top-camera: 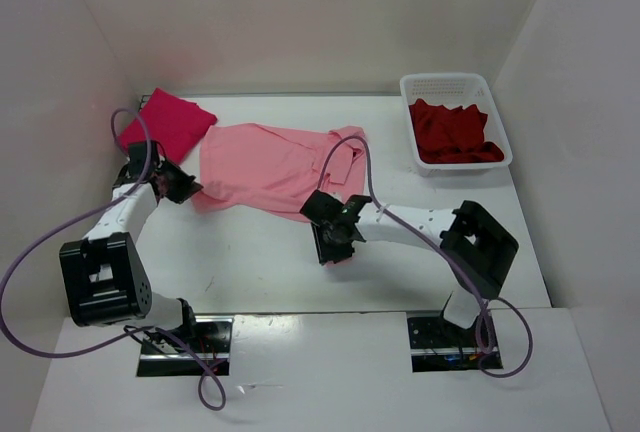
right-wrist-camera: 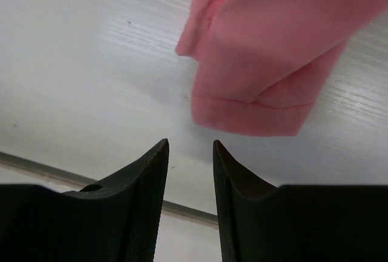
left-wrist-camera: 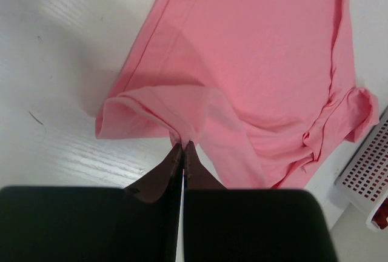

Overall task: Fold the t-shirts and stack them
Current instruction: Flatten out the tshirt

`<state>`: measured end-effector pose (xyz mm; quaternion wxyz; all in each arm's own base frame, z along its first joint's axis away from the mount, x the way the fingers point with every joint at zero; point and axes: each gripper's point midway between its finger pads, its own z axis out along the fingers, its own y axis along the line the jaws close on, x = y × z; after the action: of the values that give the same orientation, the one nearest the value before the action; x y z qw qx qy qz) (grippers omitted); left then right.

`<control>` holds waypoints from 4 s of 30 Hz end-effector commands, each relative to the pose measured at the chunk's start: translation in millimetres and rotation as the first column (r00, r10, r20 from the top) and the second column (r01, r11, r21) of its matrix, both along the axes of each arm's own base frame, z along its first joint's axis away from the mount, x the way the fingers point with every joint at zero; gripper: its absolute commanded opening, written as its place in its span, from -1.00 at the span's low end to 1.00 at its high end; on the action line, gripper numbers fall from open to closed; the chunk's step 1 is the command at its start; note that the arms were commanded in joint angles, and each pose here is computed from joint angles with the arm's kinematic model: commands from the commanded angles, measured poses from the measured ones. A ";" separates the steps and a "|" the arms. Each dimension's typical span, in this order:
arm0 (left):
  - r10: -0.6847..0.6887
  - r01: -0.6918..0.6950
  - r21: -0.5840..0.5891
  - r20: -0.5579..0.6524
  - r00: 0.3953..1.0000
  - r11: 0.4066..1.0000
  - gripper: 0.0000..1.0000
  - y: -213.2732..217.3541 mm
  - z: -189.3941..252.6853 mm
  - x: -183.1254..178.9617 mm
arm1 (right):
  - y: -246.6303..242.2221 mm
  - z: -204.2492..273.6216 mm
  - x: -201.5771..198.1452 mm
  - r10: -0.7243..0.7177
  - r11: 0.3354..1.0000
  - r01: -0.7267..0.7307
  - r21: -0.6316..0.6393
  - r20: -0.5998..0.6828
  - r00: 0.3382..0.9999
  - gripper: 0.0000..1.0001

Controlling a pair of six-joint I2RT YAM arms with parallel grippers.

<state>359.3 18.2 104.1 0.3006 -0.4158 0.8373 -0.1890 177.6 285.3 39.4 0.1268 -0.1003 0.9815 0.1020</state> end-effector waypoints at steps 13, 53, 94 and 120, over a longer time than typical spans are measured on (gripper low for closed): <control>-0.073 0.073 -0.023 0.027 0.997 0.997 -1.00 -14.9 -5.6 -18.5 | -0.7 -23.2 21.1 -0.036 0.996 0.040 -0.085 0.057 0.998 -0.14; -0.095 0.096 -0.038 0.027 0.995 0.995 -1.00 -24.2 -2.7 -30.3 | -1.5 -7.3 25.2 -0.104 0.991 0.113 -0.075 0.122 0.987 -0.92; -0.031 -0.035 0.109 0.554 0.832 0.993 -1.00 13.6 277.2 77.2 | -108.6 453.4 240.3 -0.500 0.843 0.082 0.532 0.717 0.486 -0.93; -0.006 -0.029 0.044 0.633 0.774 0.999 -1.00 39.5 292.7 103.6 | -165.2 383.1 240.5 -0.569 0.786 0.147 0.601 0.608 0.553 -0.95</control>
<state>472.4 62.3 416.5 0.5806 -0.3347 0.6826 -0.2914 413.7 118.9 483.8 0.6012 0.1201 0.7383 0.2813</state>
